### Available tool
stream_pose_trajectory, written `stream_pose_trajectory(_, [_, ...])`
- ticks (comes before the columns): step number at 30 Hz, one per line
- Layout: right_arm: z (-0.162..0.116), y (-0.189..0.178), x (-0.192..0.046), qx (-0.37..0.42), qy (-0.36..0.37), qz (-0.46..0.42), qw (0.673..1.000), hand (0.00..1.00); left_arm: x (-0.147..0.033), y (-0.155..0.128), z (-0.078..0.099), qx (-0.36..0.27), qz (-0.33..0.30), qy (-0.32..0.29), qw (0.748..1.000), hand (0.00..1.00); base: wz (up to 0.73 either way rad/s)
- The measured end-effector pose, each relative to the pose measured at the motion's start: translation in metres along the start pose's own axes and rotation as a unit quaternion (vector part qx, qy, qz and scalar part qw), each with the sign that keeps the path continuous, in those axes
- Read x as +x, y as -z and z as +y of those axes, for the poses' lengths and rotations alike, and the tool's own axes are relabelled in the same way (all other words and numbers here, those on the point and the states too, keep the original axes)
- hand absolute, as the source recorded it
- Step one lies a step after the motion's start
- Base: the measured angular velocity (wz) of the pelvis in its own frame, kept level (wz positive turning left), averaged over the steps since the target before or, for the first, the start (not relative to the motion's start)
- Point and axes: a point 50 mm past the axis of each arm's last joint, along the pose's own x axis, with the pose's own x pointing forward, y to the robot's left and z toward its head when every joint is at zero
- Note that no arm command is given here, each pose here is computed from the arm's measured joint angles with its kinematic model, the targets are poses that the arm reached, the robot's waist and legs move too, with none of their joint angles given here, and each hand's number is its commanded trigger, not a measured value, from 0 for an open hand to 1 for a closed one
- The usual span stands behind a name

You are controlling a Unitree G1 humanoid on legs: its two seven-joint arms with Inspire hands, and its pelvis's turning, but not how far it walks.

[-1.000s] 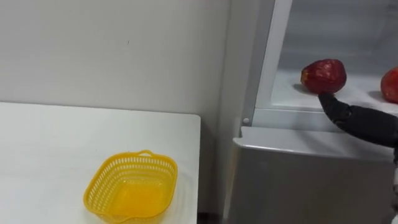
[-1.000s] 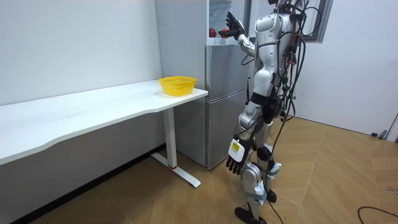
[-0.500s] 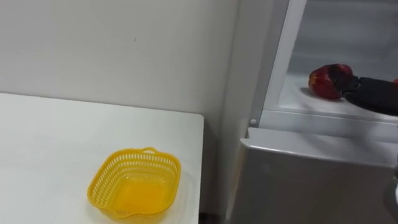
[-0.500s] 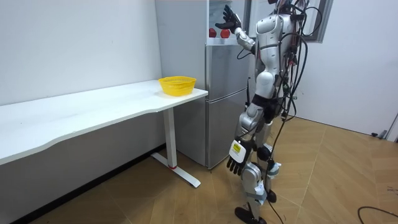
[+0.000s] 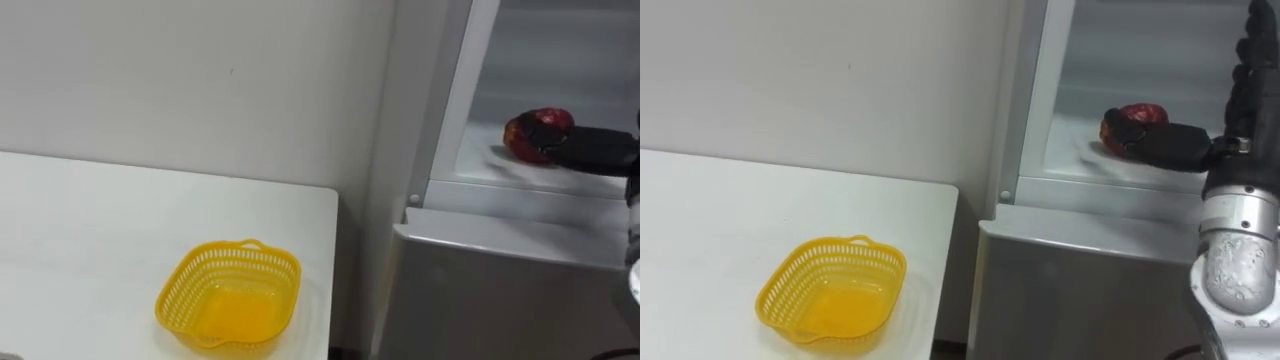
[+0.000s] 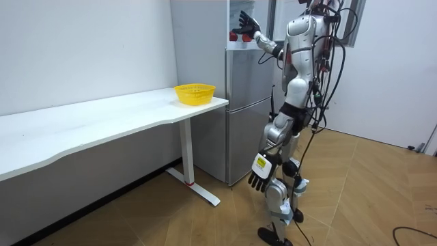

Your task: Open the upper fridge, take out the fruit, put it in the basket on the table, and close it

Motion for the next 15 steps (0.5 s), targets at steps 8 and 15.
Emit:
stream_pose_trajectory(8, [-0.001, 0.005, 0.005, -0.020, -0.021, 0.016, 0.999, 0.00, 0.000, 0.001, 0.000, 0.000, 0.004, -0.002, 1.000, 0.00, 0.01])
stream_pose_trajectory(15, [-0.008, 0.005, 0.011, -0.049, -0.029, 0.014, 0.998, 0.00, 0.001, -0.004, 0.002, 0.001, -0.002, -0.005, 1.000, 0.00, 0.00])
